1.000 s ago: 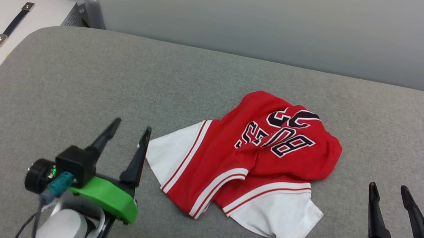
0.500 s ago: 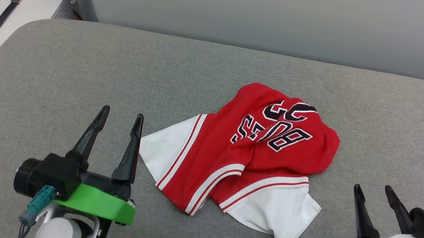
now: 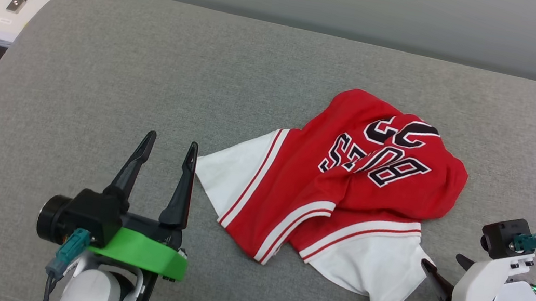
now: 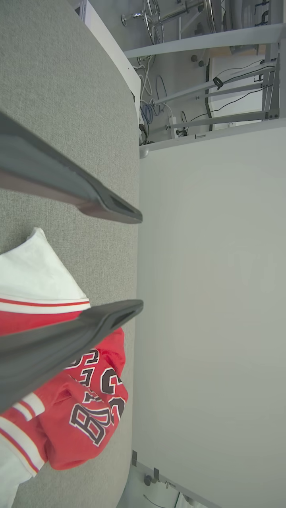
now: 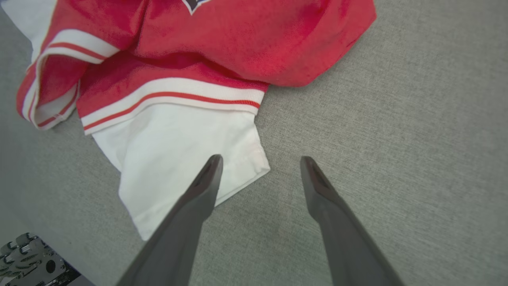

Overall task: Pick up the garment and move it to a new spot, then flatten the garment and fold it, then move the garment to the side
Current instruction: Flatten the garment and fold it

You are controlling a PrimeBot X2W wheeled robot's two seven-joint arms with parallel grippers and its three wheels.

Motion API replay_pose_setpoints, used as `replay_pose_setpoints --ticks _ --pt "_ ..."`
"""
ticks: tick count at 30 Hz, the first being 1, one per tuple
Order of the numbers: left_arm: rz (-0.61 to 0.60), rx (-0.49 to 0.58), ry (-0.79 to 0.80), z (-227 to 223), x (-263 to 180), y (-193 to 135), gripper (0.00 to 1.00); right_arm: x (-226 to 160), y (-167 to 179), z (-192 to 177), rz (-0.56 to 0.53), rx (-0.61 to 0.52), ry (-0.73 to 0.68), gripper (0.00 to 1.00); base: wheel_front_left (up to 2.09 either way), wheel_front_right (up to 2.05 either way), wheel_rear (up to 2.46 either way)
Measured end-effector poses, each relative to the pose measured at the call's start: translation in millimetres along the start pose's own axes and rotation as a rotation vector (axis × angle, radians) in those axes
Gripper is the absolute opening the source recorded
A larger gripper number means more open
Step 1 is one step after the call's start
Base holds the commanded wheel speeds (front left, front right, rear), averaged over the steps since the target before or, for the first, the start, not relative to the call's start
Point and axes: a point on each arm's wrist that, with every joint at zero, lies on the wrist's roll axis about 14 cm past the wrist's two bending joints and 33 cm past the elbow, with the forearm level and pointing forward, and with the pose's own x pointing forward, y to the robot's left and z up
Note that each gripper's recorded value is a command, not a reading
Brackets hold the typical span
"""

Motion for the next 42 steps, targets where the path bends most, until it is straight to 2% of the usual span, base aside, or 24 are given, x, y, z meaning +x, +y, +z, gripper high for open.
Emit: replay_pose_setpoints --ticks 5,13,14,15,16,21,24,32,33,38,42 --pt "0.028 0.007 0.016 -4 -1 8 1.00 22 9 -13 0.046 -0.031 0.121 1.00 0.00 0.00 0.00" --pt "0.082 0.023 0.053 -14 -8 25 1.00 49 10 -27 0.063 -0.067 0.216 1.00 0.00 0.00 0.00" --pt "0.086 0.024 0.057 -15 -8 26 1.00 51 9 -28 0.061 -0.067 0.222 0.87 0.00 0.00 0.00" --pt "0.090 0.025 0.061 -16 -9 28 1.00 53 8 -30 0.060 -0.068 0.233 0.33 0.00 0.00 0.00" --pt "0.094 0.026 0.065 -17 -9 29 1.00 54 7 -31 0.057 -0.076 0.239 0.00 0.00 0.00 0.00" --pt "0.092 0.023 0.071 -19 -9 28 1.00 50 -11 -27 0.020 -0.107 0.233 0.00 0.00 0.00 0.00" --pt "0.076 0.017 0.068 -19 -7 22 1.00 40 -27 -26 -0.009 -0.189 0.246 0.00 0.00 0.00 0.00" --pt "0.028 0.004 0.065 -23 7 8 1.00 4 -117 -14 -0.177 -0.383 0.344 0.00 0.00 0.00 0.00" --pt "0.019 0.004 0.070 -26 12 7 1.00 -4 -146 -6 -0.225 -0.444 0.377 0.00 0.00 0.00 0.00" --pt "0.011 0.003 0.087 -34 18 5 1.00 -8 -186 7 -0.294 -0.547 0.416 0.00 0.00 0.00 0.00" --pt "0.016 0.004 0.108 -41 17 7 1.00 -1 -202 10 -0.312 -0.625 0.438 0.00 0.00 0.00 0.00"
